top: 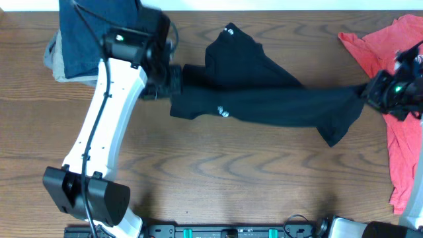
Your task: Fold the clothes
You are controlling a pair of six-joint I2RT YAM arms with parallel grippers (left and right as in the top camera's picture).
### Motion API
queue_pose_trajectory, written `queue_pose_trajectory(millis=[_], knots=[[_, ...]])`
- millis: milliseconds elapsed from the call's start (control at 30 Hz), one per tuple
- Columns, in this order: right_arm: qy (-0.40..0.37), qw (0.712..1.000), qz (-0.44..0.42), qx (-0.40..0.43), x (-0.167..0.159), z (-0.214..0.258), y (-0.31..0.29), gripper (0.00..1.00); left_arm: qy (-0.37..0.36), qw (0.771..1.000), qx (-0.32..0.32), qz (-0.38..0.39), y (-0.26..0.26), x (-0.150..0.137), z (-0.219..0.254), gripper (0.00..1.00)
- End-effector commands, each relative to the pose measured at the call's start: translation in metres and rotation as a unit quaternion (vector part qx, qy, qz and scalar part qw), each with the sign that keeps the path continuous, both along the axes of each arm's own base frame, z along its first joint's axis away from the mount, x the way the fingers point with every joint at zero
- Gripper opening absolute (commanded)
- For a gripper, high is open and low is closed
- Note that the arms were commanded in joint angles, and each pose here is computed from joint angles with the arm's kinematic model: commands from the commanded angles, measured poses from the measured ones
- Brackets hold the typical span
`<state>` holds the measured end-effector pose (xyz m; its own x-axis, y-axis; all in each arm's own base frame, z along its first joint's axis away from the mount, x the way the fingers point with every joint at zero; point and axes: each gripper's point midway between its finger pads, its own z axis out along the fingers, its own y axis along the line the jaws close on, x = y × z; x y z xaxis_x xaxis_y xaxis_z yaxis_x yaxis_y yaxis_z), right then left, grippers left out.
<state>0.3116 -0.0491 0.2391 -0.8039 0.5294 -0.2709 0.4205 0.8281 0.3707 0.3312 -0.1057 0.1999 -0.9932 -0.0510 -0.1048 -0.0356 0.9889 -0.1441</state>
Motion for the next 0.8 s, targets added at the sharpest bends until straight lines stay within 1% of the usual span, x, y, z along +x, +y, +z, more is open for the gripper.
queue_pose_trajectory(millis=[0,133,300,500,667,767], knots=[[0.006,1.000,0.024,-0.007,-0.011,-0.010,0.007,0.01,0.008,1.000,-0.007,0.012,0.003,-0.018,0.004,0.06],[0.022,0.999,0.024,-0.001,-0.022,-0.018,0.010,0.01,0.028,1.000,-0.001,0.012,0.008,-0.037,0.006,0.06],[0.020,0.999,0.029,-0.004,-0.040,-0.007,0.016,0.01,0.010,1.000,-0.005,0.012,0.016,-0.066,0.034,0.06],[0.037,0.998,0.058,-0.002,-0.077,0.002,0.031,0.01,-0.040,0.999,-0.013,0.012,0.028,-0.104,0.071,0.06],[0.065,0.994,0.084,0.005,-0.106,-0.007,0.047,0.01,-0.056,0.998,-0.014,0.013,0.035,-0.128,0.085,0.06],[0.070,0.993,0.095,0.012,-0.124,-0.015,0.058,0.01,-0.051,0.999,-0.013,0.013,0.038,-0.140,0.087,0.06]])
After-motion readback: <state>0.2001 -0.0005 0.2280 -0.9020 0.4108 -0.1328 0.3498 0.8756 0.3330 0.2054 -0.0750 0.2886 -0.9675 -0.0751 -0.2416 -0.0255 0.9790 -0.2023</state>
